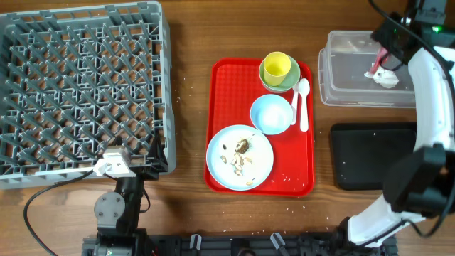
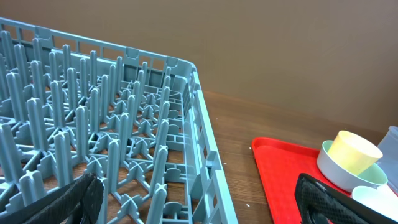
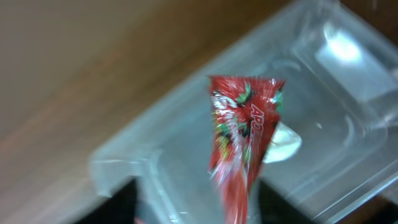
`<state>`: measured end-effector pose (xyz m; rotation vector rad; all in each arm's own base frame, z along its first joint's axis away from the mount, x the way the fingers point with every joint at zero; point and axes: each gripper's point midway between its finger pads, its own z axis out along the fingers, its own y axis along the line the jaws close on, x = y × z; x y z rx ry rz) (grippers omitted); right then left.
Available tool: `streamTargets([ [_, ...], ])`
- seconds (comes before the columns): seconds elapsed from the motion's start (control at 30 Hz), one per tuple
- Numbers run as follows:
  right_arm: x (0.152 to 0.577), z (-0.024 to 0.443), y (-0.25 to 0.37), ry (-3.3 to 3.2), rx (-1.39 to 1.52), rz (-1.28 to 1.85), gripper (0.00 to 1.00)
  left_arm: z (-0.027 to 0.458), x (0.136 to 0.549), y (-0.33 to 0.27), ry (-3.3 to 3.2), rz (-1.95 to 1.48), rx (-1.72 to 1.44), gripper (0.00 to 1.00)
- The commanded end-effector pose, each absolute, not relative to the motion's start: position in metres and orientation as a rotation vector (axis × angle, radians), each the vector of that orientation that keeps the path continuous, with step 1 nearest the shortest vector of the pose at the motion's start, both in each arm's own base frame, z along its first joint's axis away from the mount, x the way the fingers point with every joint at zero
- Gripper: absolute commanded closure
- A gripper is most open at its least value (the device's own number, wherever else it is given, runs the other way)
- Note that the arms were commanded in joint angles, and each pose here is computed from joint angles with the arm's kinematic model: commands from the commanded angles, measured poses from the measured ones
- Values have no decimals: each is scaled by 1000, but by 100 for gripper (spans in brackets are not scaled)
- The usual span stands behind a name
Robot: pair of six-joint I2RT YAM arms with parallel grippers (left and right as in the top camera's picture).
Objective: Sort waste into correct bins and load items into the dishwasher rack
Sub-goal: 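Grasp the red candy wrapper with the right gripper, drop into clear bin, then grasp the light-blue bowl with the left gripper and lift it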
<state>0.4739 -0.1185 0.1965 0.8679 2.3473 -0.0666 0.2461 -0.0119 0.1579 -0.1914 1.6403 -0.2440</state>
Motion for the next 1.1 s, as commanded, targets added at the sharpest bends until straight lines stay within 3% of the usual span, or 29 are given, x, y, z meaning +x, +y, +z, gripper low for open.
streamTargets([
  [0.0,465,170,-115,2462,830,-36,0,157,246,-12,1639,-235,-172,0],
  [0.27,426,312,-48,2237,610,396,0,157,246,-12,1639,-235,-172,0],
  [0.47,393,311,-46,2283,738,395,0,157,246,-12,1639,-234,-171,0],
  [0.57,399,319,-60,2227,748,331,0,209,238,-52,1455,-608,-127,0],
  [0.67,398,320,-95,2163,832,126,0,292,201,-77,1146,-736,95,0],
  [0.7,397,320,-98,2159,839,106,0,298,199,-80,1145,-745,113,0],
  [0.87,398,321,-98,2155,839,104,0,364,256,-141,1647,-877,461,0],
  [0.97,398,321,-98,2155,839,104,0,341,314,-193,2076,-833,610,0],
  [1.07,398,321,-98,2155,839,104,0,269,347,-268,2430,-566,758,0],
])
